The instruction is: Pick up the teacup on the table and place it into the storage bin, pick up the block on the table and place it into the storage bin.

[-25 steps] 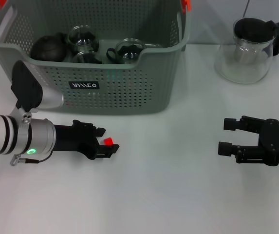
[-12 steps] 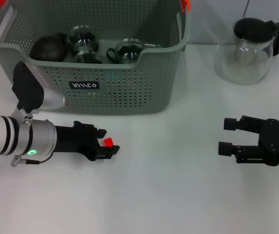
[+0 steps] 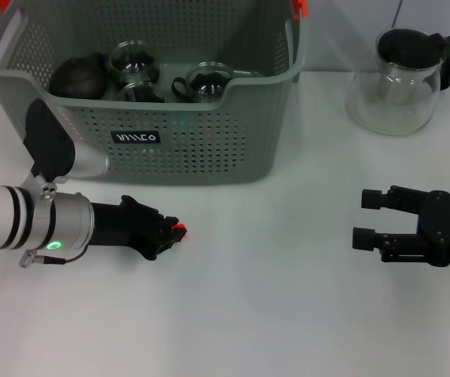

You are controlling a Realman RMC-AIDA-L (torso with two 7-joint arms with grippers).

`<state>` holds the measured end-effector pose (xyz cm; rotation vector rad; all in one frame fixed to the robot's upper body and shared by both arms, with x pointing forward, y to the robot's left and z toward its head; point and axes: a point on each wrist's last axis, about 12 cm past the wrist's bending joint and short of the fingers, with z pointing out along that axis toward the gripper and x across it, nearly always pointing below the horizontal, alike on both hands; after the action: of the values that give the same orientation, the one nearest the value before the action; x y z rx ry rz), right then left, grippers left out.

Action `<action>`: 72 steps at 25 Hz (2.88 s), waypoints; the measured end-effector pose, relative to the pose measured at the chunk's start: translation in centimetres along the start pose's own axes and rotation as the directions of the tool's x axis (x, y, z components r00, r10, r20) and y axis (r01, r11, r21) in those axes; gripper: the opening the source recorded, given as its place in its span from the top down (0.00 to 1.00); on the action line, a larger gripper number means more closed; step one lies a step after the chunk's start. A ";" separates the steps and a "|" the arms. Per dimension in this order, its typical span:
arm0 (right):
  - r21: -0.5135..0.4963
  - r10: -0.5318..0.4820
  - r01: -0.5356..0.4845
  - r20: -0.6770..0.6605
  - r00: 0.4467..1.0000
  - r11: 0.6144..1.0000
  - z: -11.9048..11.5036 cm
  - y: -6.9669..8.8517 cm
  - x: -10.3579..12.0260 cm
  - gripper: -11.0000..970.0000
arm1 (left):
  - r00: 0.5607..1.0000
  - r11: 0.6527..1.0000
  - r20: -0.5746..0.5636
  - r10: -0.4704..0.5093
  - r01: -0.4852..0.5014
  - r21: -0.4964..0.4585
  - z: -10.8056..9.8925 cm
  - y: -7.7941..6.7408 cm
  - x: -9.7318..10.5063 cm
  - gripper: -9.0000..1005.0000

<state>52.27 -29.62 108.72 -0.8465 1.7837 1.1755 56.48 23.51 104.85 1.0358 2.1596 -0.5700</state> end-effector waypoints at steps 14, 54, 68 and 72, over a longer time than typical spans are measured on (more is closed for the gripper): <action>0.003 0.001 -0.001 0.003 1.000 1.000 -0.1 -0.1 -0.1 0.03 | 0.978 0.985 0.187 -0.088 0.058 0.160 -4.2 -0.2 -2.9 0.82; -0.108 -0.186 0.168 -0.188 0.964 0.980 4.2 -0.7 -1.9 0.03 | 0.942 0.938 0.309 -0.133 0.019 0.347 -7.1 -2.5 1.6 0.09; -0.105 -0.213 0.194 -0.232 0.949 0.975 5.5 -1.2 -2.5 0.03 | 0.951 0.950 0.273 -0.143 0.055 0.308 -6.3 -2.2 2.1 0.08; -0.099 -0.201 0.182 -0.229 0.953 0.978 5.5 -1.1 -2.4 0.03 | 0.951 0.954 0.271 -0.147 0.063 0.294 -6.1 -2.1 2.2 0.08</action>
<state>55.78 -24.65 109.18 -1.2217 1.8058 1.0561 51.52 27.21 107.59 0.9166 1.9152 -1.0408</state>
